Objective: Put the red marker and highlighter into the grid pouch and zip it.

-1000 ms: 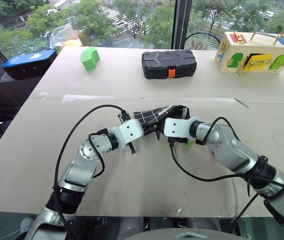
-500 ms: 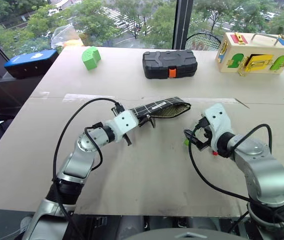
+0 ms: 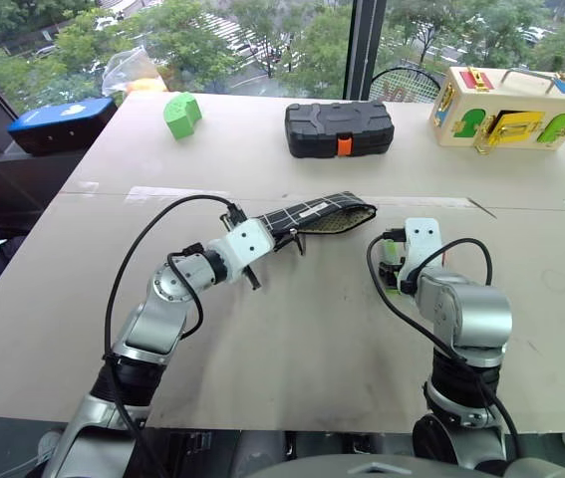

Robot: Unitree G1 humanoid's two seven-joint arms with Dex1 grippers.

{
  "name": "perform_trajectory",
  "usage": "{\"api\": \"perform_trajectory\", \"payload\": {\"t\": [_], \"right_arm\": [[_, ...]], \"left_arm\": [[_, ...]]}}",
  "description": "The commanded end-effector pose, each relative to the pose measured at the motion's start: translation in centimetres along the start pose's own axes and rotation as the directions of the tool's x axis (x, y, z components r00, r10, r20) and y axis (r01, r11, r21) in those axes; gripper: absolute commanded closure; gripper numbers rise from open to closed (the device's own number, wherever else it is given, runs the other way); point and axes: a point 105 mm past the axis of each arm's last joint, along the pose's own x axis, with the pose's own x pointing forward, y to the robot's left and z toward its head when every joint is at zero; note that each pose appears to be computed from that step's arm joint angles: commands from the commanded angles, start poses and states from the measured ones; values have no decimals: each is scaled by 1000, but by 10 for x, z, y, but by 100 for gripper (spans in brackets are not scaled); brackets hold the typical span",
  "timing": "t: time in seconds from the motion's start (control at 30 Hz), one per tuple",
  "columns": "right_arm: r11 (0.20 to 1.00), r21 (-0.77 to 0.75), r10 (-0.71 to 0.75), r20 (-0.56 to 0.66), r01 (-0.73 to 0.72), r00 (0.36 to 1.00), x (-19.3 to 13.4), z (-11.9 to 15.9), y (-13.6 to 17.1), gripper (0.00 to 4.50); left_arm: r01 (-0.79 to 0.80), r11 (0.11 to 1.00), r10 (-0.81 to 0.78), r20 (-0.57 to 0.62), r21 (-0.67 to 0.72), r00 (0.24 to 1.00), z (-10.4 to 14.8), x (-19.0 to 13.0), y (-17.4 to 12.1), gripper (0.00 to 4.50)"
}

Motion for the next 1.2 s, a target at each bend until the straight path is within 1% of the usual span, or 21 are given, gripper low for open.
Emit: {"api": "perform_trajectory", "payload": {"t": [0.03,0.07,0.17,0.2,0.27,0.33,0.4,0.5,0.6,0.67,0.8,0.9,1.0,1.07,1.1,1.17,1.2], "right_arm": [[1000,-10,29,-44,-29,999,1,-10,6,330],[999,-33,34,-31,-35,999,0,-8,4,376],[990,-112,86,35,-81,996,-11,2,-5,375],[978,-141,163,64,-153,985,-18,8,-3,375],[937,-210,299,76,-278,951,-31,12,1,375],[856,-317,447,59,-408,893,-50,17,4,375],[784,-398,526,16,-477,851,-63,22,4,375],[736,-443,554,-37,-511,831,-67,27,5,375],[713,-468,548,-92,-522,832,-61,31,10,375],[709,-472,541,-113,-524,834,-57,35,14,375],[711,-473,519,-146,-520,842,-47,46,21,375],[712,-473,505,-169,-520,846,-40,53,28,375],[682,-482,524,-203,-550,827,-36,58,41,375],[666,-486,540,-210,-566,815,-31,62,46,272],[656,-484,549,-221,-580,806,-30,61,46,238],[654,-482,549,-227,-583,804,-29,60,43,128],[656,-488,547,-220,-576,808,-30,61,40,103]], "left_arm": [[-30,999,29,43,35,999,15,-4,6,450],[-30,999,29,45,33,999,16,-4,6,450],[-26,999,25,51,25,998,17,-4,3,450],[-23,1000,22,53,21,998,17,-4,2,450],[-17,1000,16,54,20,998,17,-4,1,450],[-1,999,-1,65,34,998,18,-3,-1,450],[14,998,-18,75,54,997,20,-2,-2,450],[29,997,-36,91,74,995,22,-1,-4,450],[43,994,-54,115,96,992,27,0,-8,450],[51,993,-65,130,107,989,30,0,-11,450],[88,980,-120,175,177,977,40,-2,-24,450],[113,964,-160,184,242,970,41,-3,-35,450],[128,952,-186,192,279,964,42,-2,-43,450],[125,957,-179,197,262,964,42,-1,-44,450],[119,962,-170,198,246,965,41,-1,-43,450],[106,975,-144,190,196,971,39,-1,-40,450],[99,981,-129,182,168,975,37,-1,-37,450]]}}
